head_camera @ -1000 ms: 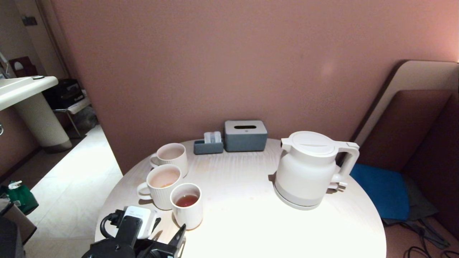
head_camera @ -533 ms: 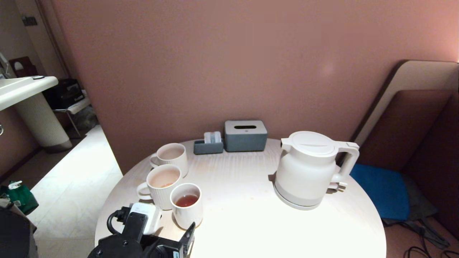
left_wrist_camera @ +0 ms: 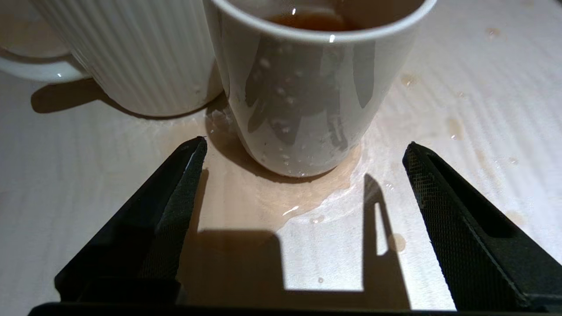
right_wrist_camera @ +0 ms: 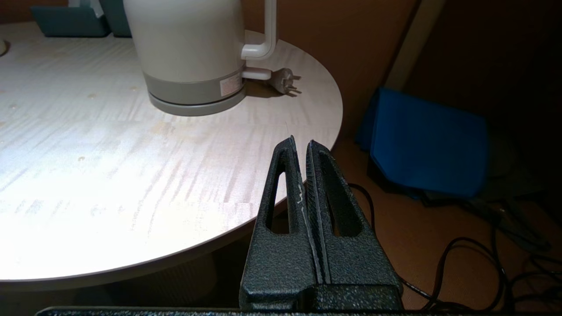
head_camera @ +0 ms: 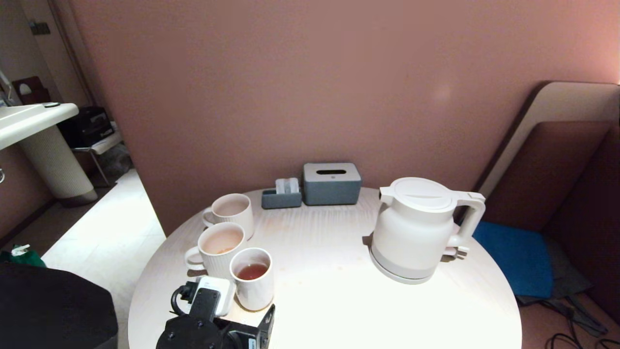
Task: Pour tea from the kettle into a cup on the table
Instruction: Pick up the cup
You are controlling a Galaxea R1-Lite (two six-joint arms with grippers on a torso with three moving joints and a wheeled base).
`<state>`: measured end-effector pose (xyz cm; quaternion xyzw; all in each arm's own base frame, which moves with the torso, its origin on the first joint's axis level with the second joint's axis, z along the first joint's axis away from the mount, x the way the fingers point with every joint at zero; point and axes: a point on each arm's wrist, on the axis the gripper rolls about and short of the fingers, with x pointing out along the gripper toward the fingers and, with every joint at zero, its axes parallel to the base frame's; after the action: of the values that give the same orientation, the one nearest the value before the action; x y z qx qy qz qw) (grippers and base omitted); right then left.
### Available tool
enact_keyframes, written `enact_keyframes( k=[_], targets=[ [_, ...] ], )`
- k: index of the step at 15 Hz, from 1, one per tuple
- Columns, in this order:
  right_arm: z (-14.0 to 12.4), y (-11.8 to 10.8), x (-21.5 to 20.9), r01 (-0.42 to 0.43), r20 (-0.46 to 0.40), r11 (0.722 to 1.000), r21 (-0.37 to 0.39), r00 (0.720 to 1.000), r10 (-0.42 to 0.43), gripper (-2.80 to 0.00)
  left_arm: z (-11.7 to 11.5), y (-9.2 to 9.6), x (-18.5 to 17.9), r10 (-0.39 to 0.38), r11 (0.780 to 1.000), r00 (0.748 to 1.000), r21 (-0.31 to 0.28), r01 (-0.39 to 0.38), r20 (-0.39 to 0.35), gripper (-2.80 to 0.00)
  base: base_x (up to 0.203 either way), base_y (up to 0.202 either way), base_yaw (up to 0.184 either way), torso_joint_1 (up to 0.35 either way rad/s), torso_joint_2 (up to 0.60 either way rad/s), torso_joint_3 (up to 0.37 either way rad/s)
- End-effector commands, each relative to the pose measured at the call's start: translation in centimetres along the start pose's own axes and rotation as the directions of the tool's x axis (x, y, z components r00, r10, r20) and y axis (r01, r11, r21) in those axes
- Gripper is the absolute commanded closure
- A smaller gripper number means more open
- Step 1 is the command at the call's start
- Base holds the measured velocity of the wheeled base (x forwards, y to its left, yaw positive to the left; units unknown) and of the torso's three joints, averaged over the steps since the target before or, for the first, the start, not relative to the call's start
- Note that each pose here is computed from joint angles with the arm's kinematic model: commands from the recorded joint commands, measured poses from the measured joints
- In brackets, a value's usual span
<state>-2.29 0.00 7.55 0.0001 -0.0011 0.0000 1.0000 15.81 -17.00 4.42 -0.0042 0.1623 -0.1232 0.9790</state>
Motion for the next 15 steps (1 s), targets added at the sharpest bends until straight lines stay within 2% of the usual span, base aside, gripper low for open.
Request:
enact_keyframes(
  k=[1, 9, 15],
  targets=[
    [0.0, 0.0, 0.0, 0.0, -0.001, 1.0, 0.0, 1.0, 0.0, 0.0, -0.5, -0.2, 0.8, 0.01, 1.0, 1.0, -0.01, -0.009, 0.003, -2.8, 0.0, 0.0, 0.0, 0.0, 0.0, 0.0],
    [0.0, 0.0, 0.0, 0.0, -0.001, 1.0, 0.0, 1.0, 0.0, 0.0, 0.9, -0.5, 2.0, 0.02, 0.998, 0.997, -0.06, -0.016, 0.069, -2.8, 0.0, 0.0, 0.0, 0.0, 0.0, 0.0],
    [0.0, 0.0, 0.0, 0.0, -0.001, 1.0, 0.0, 1.0, 0.0, 0.0, 1.3, -0.7, 3.3, 0.035, 0.997, 0.995, -0.076, -0.028, 0.092, -2.8, 0.0, 0.0, 0.0, 0.0, 0.0, 0.0]
  ],
)
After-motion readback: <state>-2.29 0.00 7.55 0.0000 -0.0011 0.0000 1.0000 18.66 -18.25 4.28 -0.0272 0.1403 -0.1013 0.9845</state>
